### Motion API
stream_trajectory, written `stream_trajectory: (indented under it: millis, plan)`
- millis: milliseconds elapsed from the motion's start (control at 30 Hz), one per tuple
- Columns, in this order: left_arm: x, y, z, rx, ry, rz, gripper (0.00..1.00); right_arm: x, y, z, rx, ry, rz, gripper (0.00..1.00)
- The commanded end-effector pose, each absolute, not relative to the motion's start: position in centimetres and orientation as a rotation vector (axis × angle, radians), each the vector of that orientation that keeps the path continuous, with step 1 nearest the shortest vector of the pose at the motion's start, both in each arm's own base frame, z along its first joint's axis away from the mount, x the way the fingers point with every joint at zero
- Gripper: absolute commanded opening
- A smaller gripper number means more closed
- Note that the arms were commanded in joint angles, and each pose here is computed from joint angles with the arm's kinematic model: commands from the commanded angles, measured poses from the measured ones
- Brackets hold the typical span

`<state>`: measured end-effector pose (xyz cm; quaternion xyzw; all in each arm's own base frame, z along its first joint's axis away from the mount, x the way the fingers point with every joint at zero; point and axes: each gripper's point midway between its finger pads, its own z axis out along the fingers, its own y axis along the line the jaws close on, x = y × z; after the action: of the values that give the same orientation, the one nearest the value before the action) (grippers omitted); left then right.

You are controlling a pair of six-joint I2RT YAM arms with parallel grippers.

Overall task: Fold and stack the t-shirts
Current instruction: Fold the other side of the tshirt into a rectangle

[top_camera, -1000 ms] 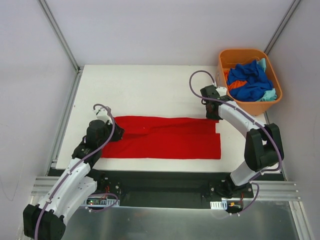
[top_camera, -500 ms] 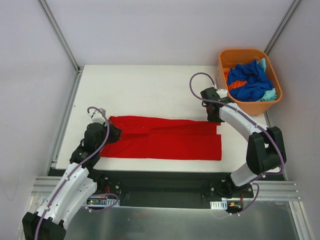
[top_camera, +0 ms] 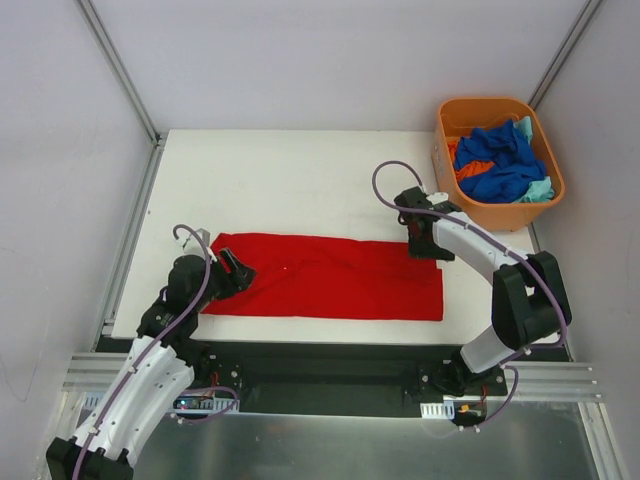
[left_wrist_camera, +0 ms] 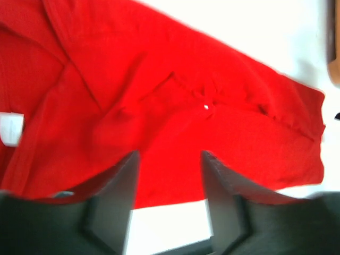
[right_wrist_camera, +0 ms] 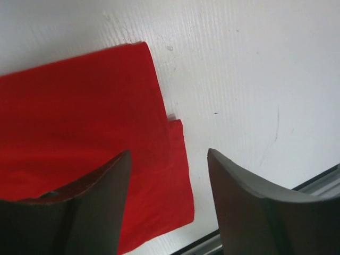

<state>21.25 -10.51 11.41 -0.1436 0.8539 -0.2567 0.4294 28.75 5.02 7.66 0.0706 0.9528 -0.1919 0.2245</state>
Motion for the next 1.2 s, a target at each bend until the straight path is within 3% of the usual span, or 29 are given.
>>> stream_trajectory:
  millis: [0,67,133,200,367,467,533,567,700,1000,1167]
  plan:
    - [19.7,-11.4,11.3,-0.414,2.155,-0.745,0.76,27.2,4.4,9.0,0.186,2.637,-0.571,0.7]
    - [19.8,-11.1,12.1,-0.452,2.111,-0.745,0.99,26.8,4.7,9.9,0.177,2.638,-0.532,0.75]
    - [20.2,-10.3,12.7,-0.499,2.081,-0.71,0.99,26.6,5.6,10.4,0.151,2.649,-0.438,0.91]
    - [20.6,-10.2,13.4,-0.512,2.083,-0.694,0.99,26.4,7.5,10.4,0.094,2.682,-0.305,1.0]
    - [23.4,-8.7,13.1,-0.615,2.163,-0.501,0.99,27.8,16.9,12.3,-0.313,2.609,0.209,0.97]
    - [25.7,-8.5,12.1,-0.642,2.288,-0.419,0.99,25.9,27.4,15.0,-0.684,2.476,0.744,0.97]
    - [27.6,-8.1,12.4,-0.716,2.335,-0.503,0.95,25.3,32.4,15.6,-0.834,2.387,0.9,0.98]
    - [28.2,-7.8,10.6,-0.775,2.412,-0.503,0.82,25.7,34.7,17.7,-0.874,2.313,0.973,0.98]
    - [30.5,-7.2,9.0,-0.837,2.5,-0.513,0.65,26.6,40.5,17.6,-0.955,2.281,1.042,0.99]
    - [30.1,-6.3,4.9,-0.891,2.623,-0.409,0.66,30.4,44.7,11.7,-0.911,2.37,0.994,0.89]
    - [31.0,-5.9,3.5,-0.881,2.667,-0.358,0.57,30.1,46.5,10.0,-0.945,2.402,1.035,0.78]
